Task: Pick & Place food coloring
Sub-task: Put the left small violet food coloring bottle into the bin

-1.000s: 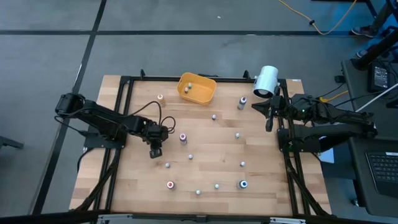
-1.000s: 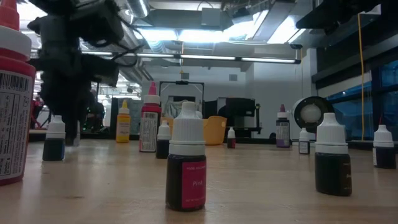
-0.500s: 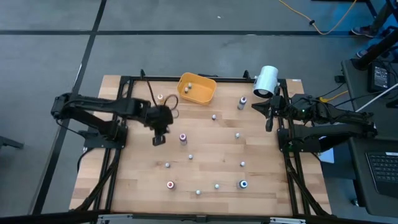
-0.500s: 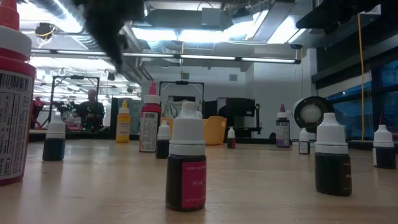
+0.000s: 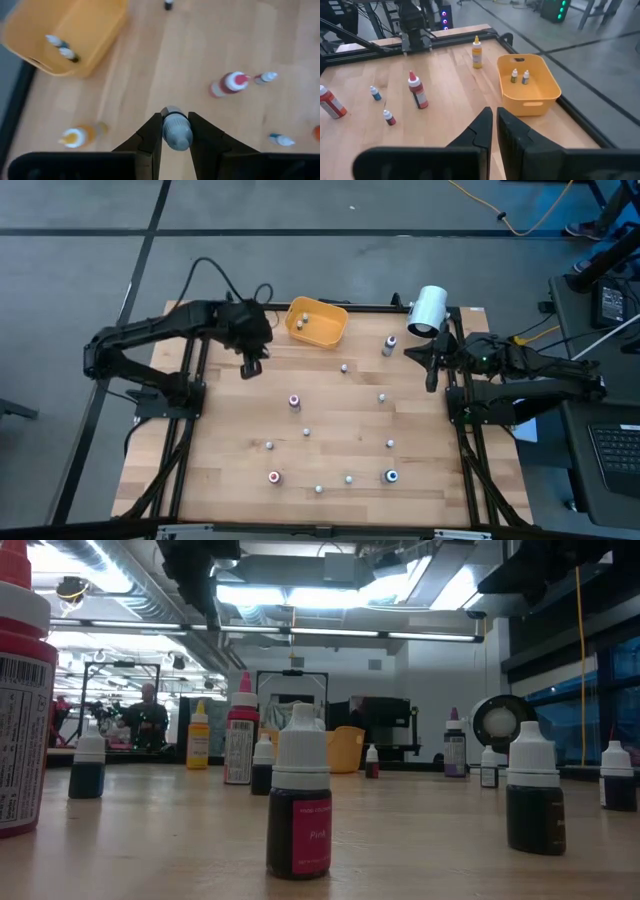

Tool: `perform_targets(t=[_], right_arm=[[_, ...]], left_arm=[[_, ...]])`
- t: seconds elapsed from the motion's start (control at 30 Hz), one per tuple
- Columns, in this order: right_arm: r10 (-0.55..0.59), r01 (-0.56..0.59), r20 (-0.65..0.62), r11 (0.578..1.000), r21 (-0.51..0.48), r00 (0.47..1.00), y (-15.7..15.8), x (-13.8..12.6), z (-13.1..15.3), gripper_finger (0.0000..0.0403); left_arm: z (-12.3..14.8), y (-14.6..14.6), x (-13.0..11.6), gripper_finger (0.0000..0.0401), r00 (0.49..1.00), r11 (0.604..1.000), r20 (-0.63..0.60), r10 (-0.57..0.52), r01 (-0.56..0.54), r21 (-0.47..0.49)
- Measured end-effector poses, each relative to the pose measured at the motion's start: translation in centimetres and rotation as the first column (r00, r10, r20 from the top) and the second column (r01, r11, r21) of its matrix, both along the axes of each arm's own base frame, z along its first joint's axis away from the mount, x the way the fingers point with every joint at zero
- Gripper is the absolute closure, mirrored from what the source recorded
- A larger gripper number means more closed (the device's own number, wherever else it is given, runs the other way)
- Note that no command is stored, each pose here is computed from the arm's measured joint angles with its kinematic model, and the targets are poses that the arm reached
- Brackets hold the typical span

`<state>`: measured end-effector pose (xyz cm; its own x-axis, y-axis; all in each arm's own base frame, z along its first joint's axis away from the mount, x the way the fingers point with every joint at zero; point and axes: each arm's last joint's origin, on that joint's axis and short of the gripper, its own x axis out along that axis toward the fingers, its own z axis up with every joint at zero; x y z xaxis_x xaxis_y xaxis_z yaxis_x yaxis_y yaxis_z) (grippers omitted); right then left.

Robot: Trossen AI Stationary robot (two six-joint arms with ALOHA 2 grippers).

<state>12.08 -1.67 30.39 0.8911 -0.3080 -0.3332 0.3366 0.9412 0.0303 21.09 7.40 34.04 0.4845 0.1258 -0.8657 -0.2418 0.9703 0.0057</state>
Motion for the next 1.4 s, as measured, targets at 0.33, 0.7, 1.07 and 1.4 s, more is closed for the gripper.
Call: perform_targets(t=[0.33,0.7,1.07,1.4], right_arm=[[0.005,-0.006,-0.007,1.0,-0.012,1.0,0.0,0.0,0.0,0.0373],[0.007,-0.007,-0.01,1.0,-0.018,1.0,0.0,0.0,-0.1,0.0373],[0.009,-0.009,-0.01,1.0,-0.021,1.0,0.0,0.0,-0.1,0.0373],[0.015,-0.016,-0.018,0.999,-0.04,1.0,0.0,0.0,-0.1,0.0373]], left_arm=[[0.8,4.5,0.7,0.0326,0.999,0.996,-0.006,0.04,-0.039,0.076],[1.2,11.0,5.6,0.0326,0.998,0.991,-0.029,0.063,-0.059,0.118],[-2.6,16.4,9.8,0.0324,0.992,0.995,-0.108,0.067,-0.058,0.083],[-7.4,18.9,11.4,0.0322,0.983,0.999,-0.176,0.044,-0.041,0.017]])
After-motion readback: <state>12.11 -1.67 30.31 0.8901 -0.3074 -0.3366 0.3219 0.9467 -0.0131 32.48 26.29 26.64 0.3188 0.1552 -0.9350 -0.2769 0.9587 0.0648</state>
